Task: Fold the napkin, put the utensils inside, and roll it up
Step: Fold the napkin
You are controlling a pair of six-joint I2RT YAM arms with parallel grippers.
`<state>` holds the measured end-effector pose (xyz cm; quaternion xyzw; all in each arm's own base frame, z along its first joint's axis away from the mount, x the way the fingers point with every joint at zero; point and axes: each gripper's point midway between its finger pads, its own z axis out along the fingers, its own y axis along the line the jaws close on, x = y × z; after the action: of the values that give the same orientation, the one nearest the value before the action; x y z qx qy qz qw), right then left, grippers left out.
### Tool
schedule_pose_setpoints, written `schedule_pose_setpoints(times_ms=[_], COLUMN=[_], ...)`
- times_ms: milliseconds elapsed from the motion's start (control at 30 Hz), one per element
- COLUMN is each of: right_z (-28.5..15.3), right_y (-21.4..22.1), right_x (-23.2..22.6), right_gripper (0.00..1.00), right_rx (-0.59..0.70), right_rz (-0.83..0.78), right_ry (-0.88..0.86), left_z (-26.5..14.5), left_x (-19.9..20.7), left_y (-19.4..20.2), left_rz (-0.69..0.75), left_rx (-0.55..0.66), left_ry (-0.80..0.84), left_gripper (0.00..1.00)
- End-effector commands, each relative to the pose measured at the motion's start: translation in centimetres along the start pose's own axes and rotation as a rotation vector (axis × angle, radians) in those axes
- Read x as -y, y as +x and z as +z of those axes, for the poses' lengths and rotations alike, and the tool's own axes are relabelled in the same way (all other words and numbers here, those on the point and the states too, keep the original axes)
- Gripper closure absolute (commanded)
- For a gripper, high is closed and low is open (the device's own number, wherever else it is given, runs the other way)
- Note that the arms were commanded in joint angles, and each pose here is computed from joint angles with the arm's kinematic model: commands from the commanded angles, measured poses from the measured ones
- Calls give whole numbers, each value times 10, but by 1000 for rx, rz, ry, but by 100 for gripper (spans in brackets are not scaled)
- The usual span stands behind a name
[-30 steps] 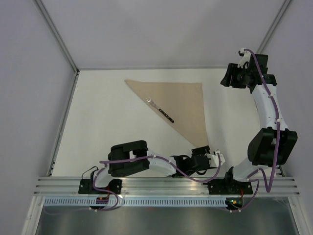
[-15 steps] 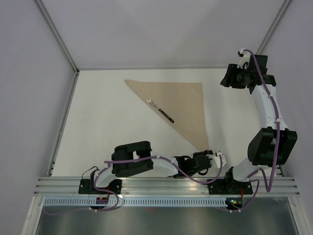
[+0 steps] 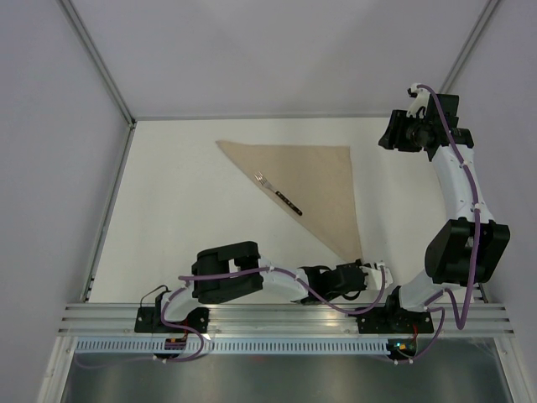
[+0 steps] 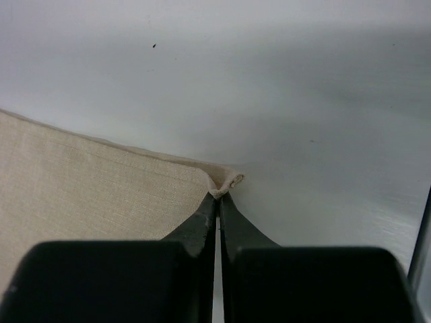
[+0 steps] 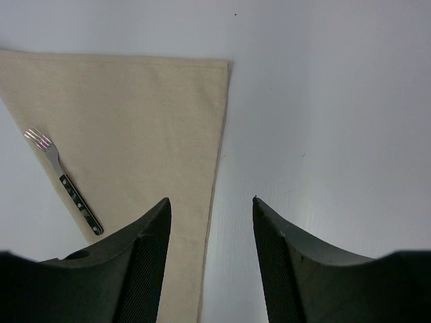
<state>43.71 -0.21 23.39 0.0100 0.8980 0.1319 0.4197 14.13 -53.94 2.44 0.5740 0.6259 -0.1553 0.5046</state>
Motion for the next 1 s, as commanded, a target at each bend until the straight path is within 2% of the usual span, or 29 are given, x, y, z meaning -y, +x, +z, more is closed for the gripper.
schedule_pose_setpoints(times_ms=[0,167,300,467,500,533,600,633,700,733,900,967], right_z=[-12,-10,-10,-9,-9,-9,-8,-8,-7,-7,-4,-3], right_y=[-14,-13,-16,-17,-17,-16,-17,-16,-16,-16,-15,-15], right_x=[-3,-4,-5,-8,-7,-7,-8,-9,-10,-9,-11,-13], right_gripper=[43,43,43,43,43,43,43,43,43,43,43,43], right_rx=[62,59,64,65,65,64,63,61,60,57,54,52], right_rz=[-17,-14,-9,-8,-7,-6,-5,-5,-5,-3,2,4], right_ry=[-1,-9,-15,-27,-26,-27,-33,-38,-42,-41,-57,-68], left_z=[-7,-13,-20,-31,-33,-37,-40,-43,-49,-54,-68,-70], left_x=[4,-15,-53,-133,-141,-169,-189,-214,-233,-257,-310,-318], left_y=[-48,-63,-69,-56,-46,-38,-17,-2,16,32,84,95], left_rz=[-131,-245,-387,-657,-695,-773,-846,-911,-983,-1018,-1165,-1190], left_rx=[99,117,120,114,100,104,69,63,46,43,17,6], left_ry=[50,29,7,-54,-56,-97,-121,-166,-193,-239,-274,-273], left_gripper=[98,98,98,98,98,98,98,98,98,98,98,98])
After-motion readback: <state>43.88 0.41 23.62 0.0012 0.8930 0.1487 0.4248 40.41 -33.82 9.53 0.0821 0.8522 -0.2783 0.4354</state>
